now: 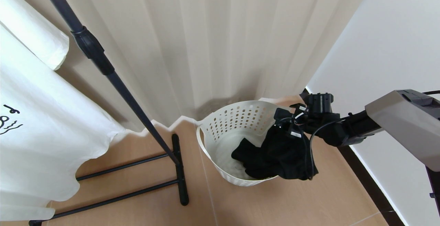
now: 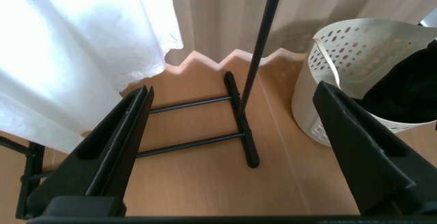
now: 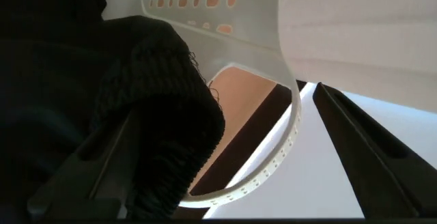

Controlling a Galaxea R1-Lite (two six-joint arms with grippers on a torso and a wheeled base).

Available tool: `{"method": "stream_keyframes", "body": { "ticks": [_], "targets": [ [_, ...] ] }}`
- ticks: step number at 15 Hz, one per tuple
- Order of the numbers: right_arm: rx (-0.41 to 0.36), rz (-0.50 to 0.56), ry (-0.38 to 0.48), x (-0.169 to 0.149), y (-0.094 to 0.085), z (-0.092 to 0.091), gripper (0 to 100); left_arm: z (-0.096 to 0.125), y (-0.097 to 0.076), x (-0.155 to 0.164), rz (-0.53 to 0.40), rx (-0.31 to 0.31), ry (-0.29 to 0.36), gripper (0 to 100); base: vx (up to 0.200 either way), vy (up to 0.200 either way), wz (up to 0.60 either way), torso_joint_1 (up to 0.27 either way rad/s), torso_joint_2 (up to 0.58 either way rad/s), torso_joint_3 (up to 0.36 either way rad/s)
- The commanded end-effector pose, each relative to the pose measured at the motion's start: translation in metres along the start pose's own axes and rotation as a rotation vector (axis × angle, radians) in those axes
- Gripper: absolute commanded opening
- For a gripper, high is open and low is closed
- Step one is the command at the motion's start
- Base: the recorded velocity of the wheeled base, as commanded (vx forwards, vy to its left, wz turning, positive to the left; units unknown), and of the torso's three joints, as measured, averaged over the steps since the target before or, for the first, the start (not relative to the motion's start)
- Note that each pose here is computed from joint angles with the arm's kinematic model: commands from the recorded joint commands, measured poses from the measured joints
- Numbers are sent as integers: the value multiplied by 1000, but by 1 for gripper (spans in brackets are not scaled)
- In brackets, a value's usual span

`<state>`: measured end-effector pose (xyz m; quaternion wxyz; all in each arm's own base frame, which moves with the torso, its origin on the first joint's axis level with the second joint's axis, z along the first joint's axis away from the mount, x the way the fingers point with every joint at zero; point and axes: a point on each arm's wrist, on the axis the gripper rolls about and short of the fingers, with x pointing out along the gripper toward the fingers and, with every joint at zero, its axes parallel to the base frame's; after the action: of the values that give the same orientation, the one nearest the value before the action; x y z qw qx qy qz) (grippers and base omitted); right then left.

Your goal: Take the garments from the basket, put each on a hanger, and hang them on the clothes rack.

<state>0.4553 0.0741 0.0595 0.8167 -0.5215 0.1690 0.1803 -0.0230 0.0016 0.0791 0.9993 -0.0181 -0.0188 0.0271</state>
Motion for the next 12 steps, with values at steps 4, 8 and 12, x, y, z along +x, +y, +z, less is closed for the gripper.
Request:
{"method": "stream_keyframes", "body": {
  "ticks": [4,8,12],
  "targets": [
    [-2,9,1,0,4,0,0,0,0,0,0,0,1,100,0,0,0,0,0,0],
    [74,1,-7,-25,-5,4,0,0,0,0,0,0,0,100,0,0,0,0,0,0],
    [348,24,-68,-108,-6,32,0,0,0,0,0,0,1,100,0,0,0,0,0,0]
  ]
}}
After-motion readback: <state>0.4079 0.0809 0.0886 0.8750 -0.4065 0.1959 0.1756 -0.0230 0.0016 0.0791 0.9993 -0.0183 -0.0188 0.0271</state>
